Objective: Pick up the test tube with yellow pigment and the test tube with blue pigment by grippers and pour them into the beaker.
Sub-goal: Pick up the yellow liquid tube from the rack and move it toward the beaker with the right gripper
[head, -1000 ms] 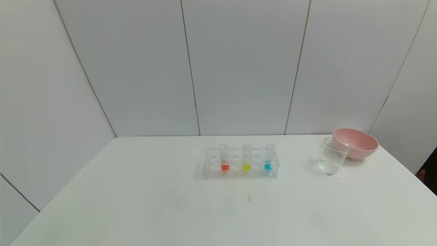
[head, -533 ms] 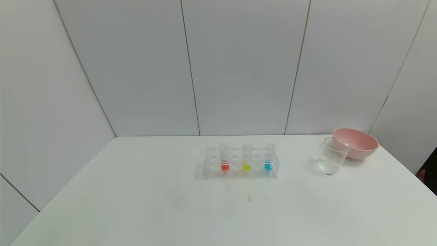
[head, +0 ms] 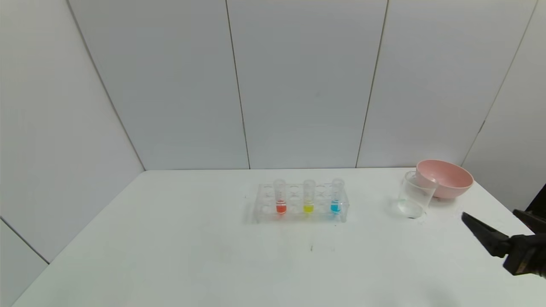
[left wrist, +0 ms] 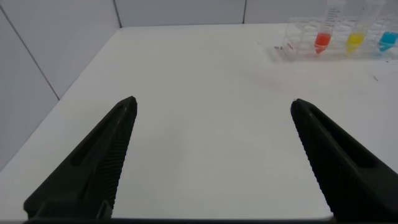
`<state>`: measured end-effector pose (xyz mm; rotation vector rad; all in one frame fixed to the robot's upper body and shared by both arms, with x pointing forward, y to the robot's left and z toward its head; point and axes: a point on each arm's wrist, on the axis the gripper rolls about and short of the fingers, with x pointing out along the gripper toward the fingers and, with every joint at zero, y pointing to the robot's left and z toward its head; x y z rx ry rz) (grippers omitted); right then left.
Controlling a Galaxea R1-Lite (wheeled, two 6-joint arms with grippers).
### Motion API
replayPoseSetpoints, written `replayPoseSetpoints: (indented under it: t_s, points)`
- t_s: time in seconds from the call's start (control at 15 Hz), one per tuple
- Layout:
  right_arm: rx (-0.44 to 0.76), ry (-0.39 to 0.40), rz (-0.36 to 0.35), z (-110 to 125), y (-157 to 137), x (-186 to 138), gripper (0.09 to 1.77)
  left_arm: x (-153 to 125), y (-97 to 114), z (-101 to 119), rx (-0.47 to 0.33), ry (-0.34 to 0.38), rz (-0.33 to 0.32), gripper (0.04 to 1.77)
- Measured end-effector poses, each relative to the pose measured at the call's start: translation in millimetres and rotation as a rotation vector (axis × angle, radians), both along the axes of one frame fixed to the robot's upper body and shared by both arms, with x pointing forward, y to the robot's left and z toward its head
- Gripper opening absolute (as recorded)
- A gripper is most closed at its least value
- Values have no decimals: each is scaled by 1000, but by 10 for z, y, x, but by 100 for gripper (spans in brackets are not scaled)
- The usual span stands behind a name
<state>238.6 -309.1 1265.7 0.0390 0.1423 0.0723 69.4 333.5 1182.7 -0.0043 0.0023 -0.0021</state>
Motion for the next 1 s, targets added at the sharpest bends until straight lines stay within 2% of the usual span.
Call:
replayPoseSetpoints:
  t_s: [0.13,0.33,0.53,1.0]
  points:
    - [-26,34,19,-67,253,94,171,0,0,0,0,0,0,176]
    - [-53,30,43,-60,723,101,171,0,0,0,0,0,0,176]
    - [-16,22,58,-54,1279,36,171,0,0,0,0,0,0,176]
    - [32,35,91,-271,2200,-145,171,0,0,0,0,0,0,176]
